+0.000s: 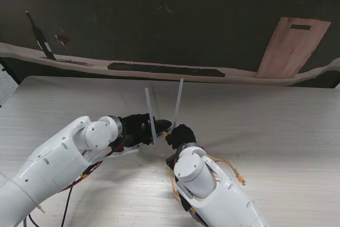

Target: Untangle the Ethernet cable and plug it into the router

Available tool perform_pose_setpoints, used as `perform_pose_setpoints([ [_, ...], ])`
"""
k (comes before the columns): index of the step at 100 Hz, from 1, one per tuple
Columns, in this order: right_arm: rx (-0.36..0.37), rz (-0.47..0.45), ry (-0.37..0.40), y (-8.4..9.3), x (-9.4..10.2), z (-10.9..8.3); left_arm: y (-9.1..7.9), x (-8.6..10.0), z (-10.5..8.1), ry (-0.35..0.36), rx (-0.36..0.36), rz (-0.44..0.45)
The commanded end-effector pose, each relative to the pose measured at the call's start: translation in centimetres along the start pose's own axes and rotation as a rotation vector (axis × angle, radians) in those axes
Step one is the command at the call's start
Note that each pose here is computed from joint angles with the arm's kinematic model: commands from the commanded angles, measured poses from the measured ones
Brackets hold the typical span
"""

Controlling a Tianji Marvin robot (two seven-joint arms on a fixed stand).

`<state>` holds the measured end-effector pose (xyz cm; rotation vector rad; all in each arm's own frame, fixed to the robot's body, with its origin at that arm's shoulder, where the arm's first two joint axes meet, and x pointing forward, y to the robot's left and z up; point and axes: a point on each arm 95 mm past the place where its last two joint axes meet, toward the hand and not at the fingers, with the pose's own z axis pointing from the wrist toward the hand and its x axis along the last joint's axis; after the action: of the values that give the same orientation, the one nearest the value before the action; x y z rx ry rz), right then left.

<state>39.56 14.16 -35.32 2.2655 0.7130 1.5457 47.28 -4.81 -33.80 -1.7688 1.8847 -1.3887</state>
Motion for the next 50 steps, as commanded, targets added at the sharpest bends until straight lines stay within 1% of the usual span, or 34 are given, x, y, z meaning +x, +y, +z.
perform_pose_setpoints([
  [1,0.031,0.018,-0.007,-0.55,0.16,-0.12,5.98,-2.34,0.44,-0.060,-0.156,-0.037],
  [28,0.010,0.028,-0.024,-0.53,0.13,0.13,6.08,-2.39,0.36,-0.060,-0.156,-0.036],
  [50,0.026,0.066,-0.069,-0.50,-0.17,0.24,6.05,-2.47,0.30,-0.061,-0.151,-0.034],
])
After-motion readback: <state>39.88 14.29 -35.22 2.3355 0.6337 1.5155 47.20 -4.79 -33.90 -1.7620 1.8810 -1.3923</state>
